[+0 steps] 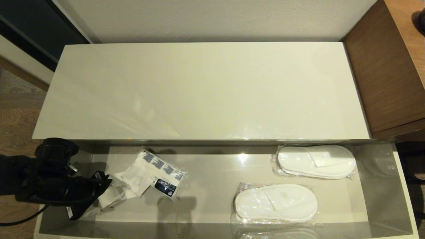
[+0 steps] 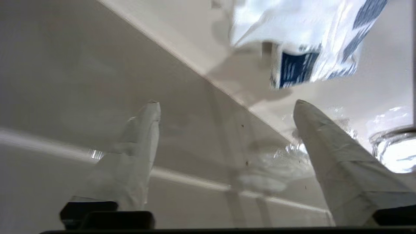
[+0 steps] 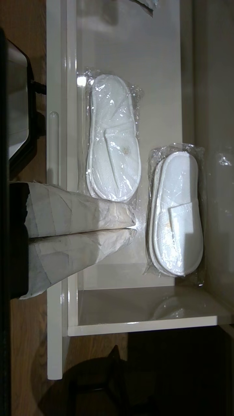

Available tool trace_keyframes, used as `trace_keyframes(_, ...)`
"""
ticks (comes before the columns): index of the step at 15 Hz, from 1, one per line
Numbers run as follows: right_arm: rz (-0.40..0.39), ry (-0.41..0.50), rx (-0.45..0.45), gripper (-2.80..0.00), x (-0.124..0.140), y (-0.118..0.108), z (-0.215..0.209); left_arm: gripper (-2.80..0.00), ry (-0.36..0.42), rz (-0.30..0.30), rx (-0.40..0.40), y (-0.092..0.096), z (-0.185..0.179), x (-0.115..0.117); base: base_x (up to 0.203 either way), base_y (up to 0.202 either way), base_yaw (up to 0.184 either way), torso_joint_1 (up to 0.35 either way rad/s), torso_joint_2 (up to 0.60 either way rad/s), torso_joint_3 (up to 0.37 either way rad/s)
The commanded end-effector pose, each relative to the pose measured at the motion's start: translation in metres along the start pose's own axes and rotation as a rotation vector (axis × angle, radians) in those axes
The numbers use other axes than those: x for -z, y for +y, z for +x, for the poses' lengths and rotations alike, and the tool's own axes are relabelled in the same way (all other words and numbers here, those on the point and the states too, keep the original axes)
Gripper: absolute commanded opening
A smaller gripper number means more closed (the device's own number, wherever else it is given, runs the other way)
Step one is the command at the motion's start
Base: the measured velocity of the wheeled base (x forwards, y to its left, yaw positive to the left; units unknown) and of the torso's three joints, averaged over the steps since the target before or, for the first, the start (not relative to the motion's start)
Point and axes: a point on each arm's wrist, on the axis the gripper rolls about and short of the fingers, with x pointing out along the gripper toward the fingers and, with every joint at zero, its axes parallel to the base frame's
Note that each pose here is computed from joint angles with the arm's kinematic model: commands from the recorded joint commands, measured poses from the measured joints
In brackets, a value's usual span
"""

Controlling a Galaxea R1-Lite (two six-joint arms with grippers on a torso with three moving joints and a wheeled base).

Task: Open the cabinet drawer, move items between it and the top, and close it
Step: Take out the roll paper from the drawer

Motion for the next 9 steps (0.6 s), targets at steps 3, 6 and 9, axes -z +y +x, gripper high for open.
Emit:
trace_keyframes(3, 0.0, 0.003, 0.0, -2.8, 0.0001, 0.0, 0.0001, 0.0, 0.022, -0.016, -0.017, 0.0059, 0.0161, -0.0023, 0.0, 0.0, 0.0, 0.0, 0.0, 0.0)
trace_keyframes(6, 0.0, 0.003, 0.0, -2.8, 0.0002, 0.0, 0.0001, 0.0, 0.02, -0.018, -0.011, 0.0045, 0.0171, -0.0044, 0.0, 0.0, 0.0, 0.0, 0.0, 0.0)
trace_keyframes(9, 0.0, 0.002, 0.0, -2.8, 0.0, 0.0, 0.0001, 0.0, 0.014, 0.011, 0.004, 0.0006, 0.0197, -0.0042, 0.0, 0.0, 0.0, 0.0, 0.0, 0.0)
